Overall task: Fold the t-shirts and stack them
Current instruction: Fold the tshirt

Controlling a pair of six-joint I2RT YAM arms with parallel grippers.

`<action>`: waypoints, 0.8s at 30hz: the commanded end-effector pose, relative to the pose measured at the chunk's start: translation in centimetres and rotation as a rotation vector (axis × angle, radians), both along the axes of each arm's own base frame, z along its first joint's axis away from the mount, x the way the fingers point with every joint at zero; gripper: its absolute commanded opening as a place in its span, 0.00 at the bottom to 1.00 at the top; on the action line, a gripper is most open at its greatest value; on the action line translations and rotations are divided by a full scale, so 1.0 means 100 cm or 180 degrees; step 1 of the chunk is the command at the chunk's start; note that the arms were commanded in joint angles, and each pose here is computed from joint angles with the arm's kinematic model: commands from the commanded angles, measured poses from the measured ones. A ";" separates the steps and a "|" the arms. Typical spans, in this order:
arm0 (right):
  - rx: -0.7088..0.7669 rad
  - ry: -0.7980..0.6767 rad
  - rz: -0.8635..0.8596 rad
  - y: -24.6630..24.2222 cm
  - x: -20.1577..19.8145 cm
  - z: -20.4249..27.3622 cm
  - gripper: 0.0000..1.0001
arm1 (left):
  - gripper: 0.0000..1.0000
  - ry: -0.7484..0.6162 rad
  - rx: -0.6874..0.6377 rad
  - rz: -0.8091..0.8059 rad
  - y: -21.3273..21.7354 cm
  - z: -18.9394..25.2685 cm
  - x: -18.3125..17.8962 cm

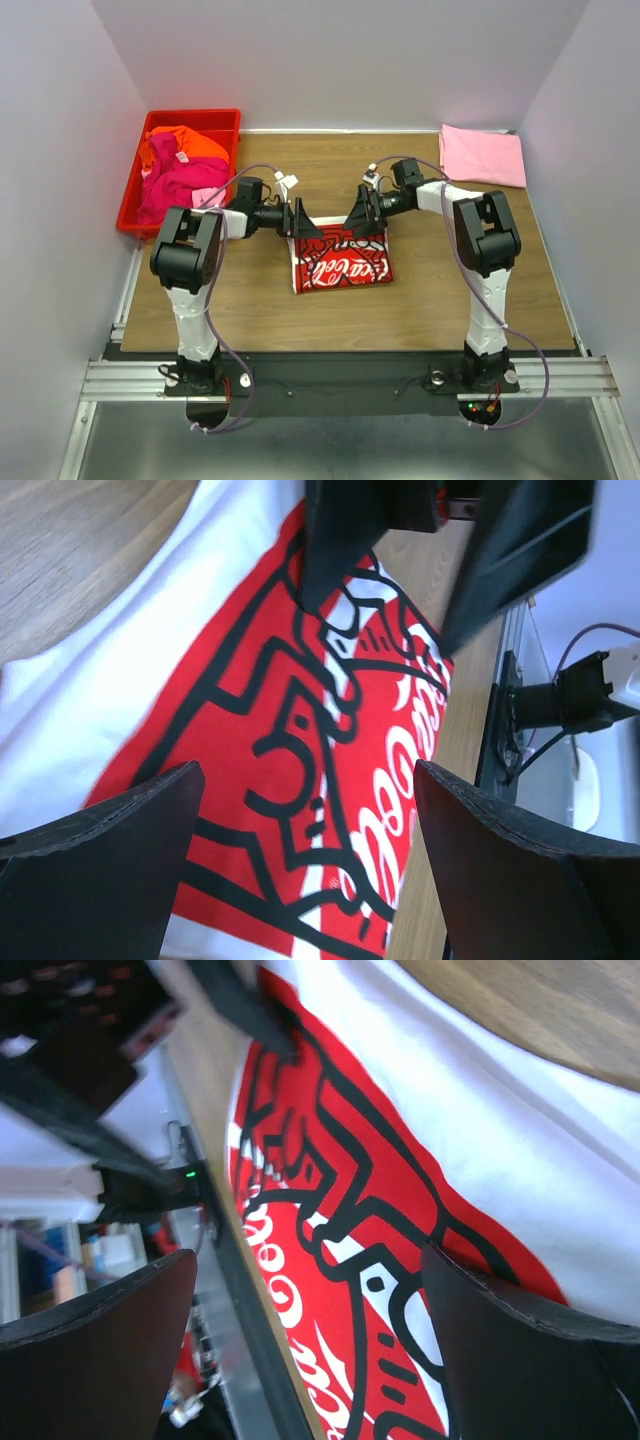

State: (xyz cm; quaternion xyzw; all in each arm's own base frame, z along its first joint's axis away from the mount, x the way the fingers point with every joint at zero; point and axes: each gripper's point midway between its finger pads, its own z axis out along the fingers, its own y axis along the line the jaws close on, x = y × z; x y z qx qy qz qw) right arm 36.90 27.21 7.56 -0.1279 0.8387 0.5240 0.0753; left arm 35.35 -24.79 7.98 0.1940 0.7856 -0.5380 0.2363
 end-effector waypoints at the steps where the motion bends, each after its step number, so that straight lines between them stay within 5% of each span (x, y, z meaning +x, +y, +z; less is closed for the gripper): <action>1: 0.0050 -0.0203 -0.0100 -0.015 0.022 -0.010 1.00 | 0.98 -0.0051 -0.0177 0.0062 -0.001 0.004 0.028; 7: -0.0029 -0.0065 -0.0345 -0.052 0.042 -0.044 1.00 | 0.98 0.0217 -0.0125 0.0275 0.011 -0.027 0.052; 12: 0.0208 -0.0194 -0.0339 -0.050 0.049 0.001 1.00 | 0.98 -0.0144 -0.0206 0.0223 0.011 0.017 0.063; 18: 0.0441 -0.0404 -0.0193 -0.027 0.013 0.088 1.00 | 0.98 -0.0427 -0.0312 0.0011 0.003 0.071 0.015; 24: 0.0264 -0.0052 0.0032 -0.012 -0.046 0.040 1.00 | 0.98 -0.0157 -0.0278 -0.0181 -0.014 0.048 -0.027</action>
